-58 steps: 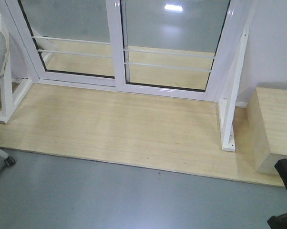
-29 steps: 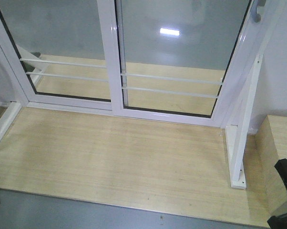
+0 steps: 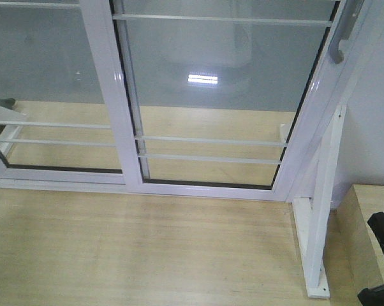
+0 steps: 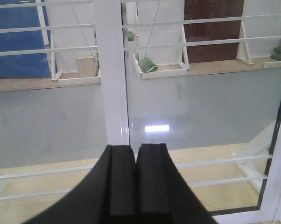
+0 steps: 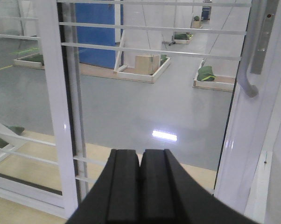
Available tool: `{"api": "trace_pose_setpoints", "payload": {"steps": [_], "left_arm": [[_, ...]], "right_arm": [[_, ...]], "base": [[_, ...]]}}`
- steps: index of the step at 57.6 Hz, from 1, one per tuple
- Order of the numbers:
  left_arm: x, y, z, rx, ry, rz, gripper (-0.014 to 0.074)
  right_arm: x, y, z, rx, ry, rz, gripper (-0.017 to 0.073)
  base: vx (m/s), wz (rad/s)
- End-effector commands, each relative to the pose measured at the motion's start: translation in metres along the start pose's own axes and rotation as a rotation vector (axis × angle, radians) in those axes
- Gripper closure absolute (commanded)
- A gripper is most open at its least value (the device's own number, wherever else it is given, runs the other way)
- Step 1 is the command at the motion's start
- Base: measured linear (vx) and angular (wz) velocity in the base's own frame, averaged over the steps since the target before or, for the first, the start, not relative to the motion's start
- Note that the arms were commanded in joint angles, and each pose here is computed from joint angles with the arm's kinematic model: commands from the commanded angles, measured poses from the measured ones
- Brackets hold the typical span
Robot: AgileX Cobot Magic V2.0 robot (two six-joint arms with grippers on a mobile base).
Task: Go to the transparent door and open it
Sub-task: 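Drive forward up to the white-framed glass sliding door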
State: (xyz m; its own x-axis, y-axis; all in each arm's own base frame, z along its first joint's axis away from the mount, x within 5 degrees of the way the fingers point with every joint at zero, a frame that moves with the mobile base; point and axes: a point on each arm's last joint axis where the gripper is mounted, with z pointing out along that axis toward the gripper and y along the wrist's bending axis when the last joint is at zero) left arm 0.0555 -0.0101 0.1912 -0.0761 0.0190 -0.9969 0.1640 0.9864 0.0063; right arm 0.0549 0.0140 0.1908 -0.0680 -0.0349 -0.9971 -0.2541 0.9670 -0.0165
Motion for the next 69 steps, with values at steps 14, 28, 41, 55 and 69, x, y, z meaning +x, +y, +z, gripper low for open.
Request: {"api": "trace_pose_setpoints", "payload": {"steps": [14, 28, 41, 55, 69], "left_arm": [[0.0013, 0.0013, 0.0005, -0.014, -0.068, -0.009, 0.0599], [0.0013, 0.0013, 0.0005, -0.014, -0.068, -0.009, 0.0599], [0.0013, 0.0013, 0.0005, -0.014, -0.068, -0.009, 0.0599], [0.0013, 0.0013, 0.0005, -0.015, -0.068, -0.009, 0.0599], [0.0013, 0.0013, 0.0005, -0.015, -0.068, -0.009, 0.0599]], "right_arm": [[-0.0031, 0.0001, -0.0004, 0.002, -0.080, -0.012, 0.0559], [-0.0031, 0.0001, -0.0004, 0.002, -0.080, -0.012, 0.0559], [-0.0031, 0.0001, -0.0004, 0.002, -0.080, -0.012, 0.0559], [-0.0021, 0.0002, 0.0006, 0.000, -0.059, -0.013, 0.0559], [-0.0021, 0.0002, 0.0009, 0.001, -0.056, -0.012, 0.0559]], "base": [[0.37, -0.22], [0.30, -0.14], [0.17, -0.04], [0.03, 0.03], [0.00, -0.01]]}}
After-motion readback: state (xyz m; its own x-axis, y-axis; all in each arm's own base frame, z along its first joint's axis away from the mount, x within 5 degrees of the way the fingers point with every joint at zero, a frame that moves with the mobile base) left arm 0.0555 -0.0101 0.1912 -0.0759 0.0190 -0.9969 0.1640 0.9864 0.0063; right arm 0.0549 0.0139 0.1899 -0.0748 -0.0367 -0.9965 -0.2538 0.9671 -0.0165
